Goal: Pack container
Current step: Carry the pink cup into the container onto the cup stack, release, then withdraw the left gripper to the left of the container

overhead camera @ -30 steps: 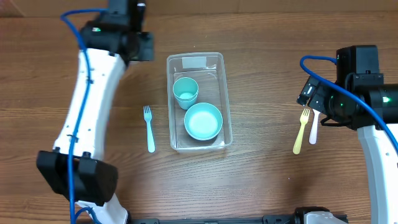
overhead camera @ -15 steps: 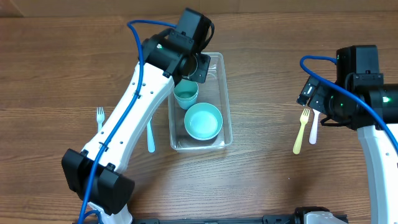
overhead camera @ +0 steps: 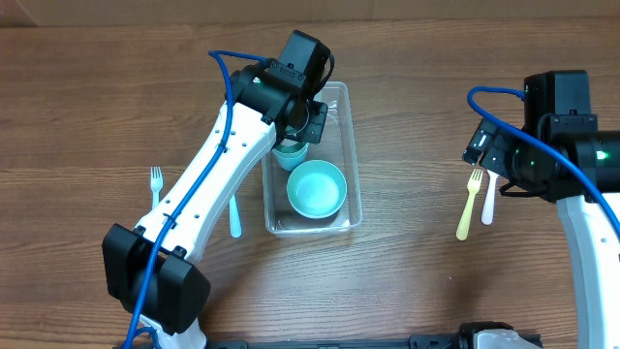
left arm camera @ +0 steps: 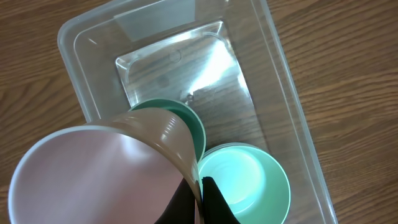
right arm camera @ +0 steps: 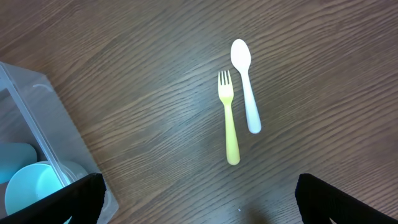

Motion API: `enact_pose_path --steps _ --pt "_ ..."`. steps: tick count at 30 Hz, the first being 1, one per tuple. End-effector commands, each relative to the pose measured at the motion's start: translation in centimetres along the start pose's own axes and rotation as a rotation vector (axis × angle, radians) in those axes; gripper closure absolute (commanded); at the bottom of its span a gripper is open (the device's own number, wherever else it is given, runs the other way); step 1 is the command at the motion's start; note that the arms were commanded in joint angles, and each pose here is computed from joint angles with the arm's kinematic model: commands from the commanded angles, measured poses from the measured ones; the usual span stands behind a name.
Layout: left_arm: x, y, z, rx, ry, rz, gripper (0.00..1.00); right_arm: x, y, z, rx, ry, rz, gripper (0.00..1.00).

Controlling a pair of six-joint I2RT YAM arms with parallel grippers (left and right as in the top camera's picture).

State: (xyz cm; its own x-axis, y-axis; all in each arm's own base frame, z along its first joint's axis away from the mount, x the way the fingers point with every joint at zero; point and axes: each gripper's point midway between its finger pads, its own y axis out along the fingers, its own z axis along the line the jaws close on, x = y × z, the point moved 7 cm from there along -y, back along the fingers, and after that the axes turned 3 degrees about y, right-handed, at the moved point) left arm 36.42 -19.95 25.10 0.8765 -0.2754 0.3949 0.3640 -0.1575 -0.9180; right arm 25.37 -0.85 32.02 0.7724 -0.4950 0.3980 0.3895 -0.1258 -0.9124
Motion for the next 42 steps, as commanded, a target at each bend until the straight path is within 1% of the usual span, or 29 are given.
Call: enact_pose_path --steps 1,20,29,33,34,35,37,39,42 --pt "-0.3 0.5 -0.5 -0.016 -0.012 0.017 0.96 0.2 -0.3 -0.1 0.004 0.006 -0.013 0.0" --pt "-0.3 0.5 -0.9 -0.017 -0.002 0.013 0.96 0.2 -0.3 -0.1 0.004 0.006 -0.013 0.0" --pt "-0.2 0.5 -0.6 0.012 -0.002 0.006 0.96 0.2 -0.3 -0.1 0.004 0.006 -0.013 0.0" --pt "-0.2 0.5 -0.6 0.013 -0.001 0.005 0.94 0.2 -0.3 -0.1 0.004 0.006 -0.013 0.0" --pt "-0.2 0.5 -0.6 0.013 -0.001 0.005 0.89 0.2 -0.3 -0.1 0.003 0.006 -0.013 0.0" --pt "-0.2 0.5 -0.6 0.013 -0.002 0.005 0.59 0.2 -0.3 -0.1 0.003 0.006 -0.013 0.0" --pt "-0.2 0.5 -0.6 0.016 -0.002 0.004 0.28 0.2 -0.3 -0.1 0.004 0.006 -0.013 0.0" --pt "-0.1 0.5 -0.5 0.02 0.001 -0.001 0.24 0.2 -0.3 -0.1 0.004 0.006 -0.013 0.0" --pt "0.2 0.5 0.1 0.074 -0.008 -0.025 0.27 0.2 -0.3 -0.1 0.004 0.006 -0.013 0.0"
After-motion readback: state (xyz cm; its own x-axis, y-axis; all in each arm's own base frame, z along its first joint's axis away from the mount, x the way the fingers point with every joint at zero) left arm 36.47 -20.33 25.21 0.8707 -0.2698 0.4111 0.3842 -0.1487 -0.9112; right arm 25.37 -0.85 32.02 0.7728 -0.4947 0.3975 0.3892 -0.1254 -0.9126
